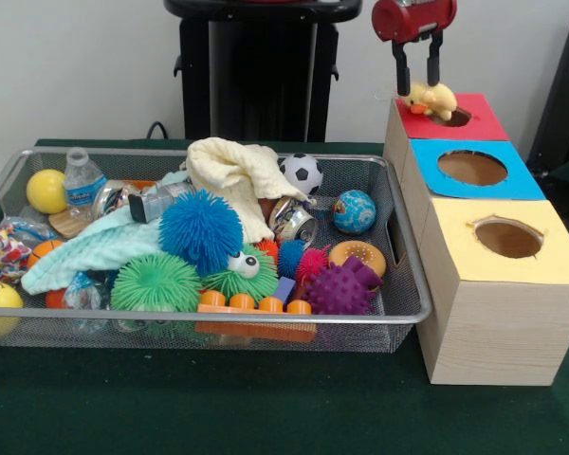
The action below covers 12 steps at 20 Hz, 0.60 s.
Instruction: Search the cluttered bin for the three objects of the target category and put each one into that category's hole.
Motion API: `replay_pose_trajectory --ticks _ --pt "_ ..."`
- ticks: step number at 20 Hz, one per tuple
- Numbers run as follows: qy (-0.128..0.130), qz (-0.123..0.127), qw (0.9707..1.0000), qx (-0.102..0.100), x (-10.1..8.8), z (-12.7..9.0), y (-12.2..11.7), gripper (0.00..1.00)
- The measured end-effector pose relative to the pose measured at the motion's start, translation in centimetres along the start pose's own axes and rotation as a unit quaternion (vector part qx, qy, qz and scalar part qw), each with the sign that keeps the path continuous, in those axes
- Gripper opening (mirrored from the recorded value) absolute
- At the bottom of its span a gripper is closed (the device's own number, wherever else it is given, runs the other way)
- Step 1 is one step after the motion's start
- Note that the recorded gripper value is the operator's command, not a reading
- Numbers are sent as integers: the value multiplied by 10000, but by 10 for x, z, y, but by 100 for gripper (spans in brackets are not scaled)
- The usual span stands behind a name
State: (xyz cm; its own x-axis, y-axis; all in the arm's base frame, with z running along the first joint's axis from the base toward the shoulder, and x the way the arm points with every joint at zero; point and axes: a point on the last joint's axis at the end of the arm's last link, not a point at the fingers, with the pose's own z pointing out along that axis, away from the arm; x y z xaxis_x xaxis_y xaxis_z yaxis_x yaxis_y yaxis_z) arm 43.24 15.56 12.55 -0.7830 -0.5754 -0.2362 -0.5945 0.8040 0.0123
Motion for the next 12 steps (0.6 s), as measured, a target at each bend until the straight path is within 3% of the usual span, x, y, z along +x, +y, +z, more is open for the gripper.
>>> replay_pose_trajectory --ticks 12 --pt "66 -6 9999 117 5 -2 1 100"
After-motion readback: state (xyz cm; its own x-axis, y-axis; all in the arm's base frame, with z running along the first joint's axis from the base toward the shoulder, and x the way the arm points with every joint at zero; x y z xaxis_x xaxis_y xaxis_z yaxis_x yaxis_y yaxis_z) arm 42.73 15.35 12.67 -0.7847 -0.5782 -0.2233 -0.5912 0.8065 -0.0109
